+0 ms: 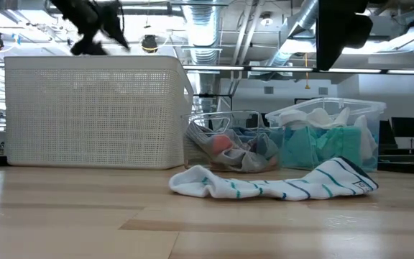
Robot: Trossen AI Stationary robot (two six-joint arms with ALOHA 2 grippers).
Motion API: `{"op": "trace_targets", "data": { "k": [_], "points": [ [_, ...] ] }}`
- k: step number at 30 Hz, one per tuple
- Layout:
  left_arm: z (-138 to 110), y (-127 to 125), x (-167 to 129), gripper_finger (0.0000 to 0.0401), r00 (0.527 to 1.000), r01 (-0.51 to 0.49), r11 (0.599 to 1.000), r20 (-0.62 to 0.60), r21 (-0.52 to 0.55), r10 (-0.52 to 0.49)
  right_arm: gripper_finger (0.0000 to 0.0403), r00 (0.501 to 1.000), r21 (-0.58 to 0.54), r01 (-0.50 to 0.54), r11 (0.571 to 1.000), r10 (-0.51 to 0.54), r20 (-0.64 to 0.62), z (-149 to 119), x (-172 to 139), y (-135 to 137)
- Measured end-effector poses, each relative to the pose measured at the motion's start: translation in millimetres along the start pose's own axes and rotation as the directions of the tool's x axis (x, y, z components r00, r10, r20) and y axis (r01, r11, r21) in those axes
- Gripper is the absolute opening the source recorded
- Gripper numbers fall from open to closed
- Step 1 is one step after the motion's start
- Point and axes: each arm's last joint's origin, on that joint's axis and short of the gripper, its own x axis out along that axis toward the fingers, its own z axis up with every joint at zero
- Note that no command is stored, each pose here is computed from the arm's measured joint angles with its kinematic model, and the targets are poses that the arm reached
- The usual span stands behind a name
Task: Pick & Place Cloths
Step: Put the white and blue sock into the middle transparent bin
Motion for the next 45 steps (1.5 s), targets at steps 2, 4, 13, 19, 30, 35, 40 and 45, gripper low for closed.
{"op": "trace_targets", "data": {
  "k": [2,4,13,19,30,35,40,45],
  "points": [
    [-2,-13,-11,0.0296,0.990,0.140,0.990,0.020,0.031,-0.141,0.0215,1.000,0.001,0.000,1.000,0.000,0.000,0,0,0],
    [-4,-29,-21,0.0296,0.956,0.290,0.954,0.031,0.073,-0.292,0.0214,1.000,0.013,0.000,1.000,0.000,0.000,0,0,0],
    [-38,-112,-24,0.0278,0.827,0.552,0.772,-0.087,0.314,-0.556,0.0213,1.000,0.068,-0.002,0.998,0.002,0.001,0,0,0],
    [-63,-142,-15,0.0264,0.822,0.565,0.733,-0.182,0.379,-0.540,0.0208,0.999,0.013,0.003,1.000,-0.002,-0.033,0,30,10],
    [-118,-215,45,0.0259,0.772,0.620,0.582,-0.275,0.527,-0.574,0.0211,0.983,0.040,-0.073,0.996,0.079,-0.165,-21,35,28],
    [-150,-236,83,0.0258,0.772,0.624,0.567,-0.312,0.538,-0.554,0.0206,0.979,0.110,-0.122,0.986,0.138,-0.148,-35,9,38],
    [-184,-249,120,0.0257,0.771,0.628,0.560,-0.335,0.541,-0.542,0.0199,0.973,0.196,-0.158,0.968,0.187,-0.137,-53,-13,48],
    [-228,-259,139,0.0255,0.751,0.654,0.518,-0.391,0.551,-0.532,0.0196,0.975,0.253,-0.155,0.955,0.190,-0.118,-68,-20,57]
  ]
}}
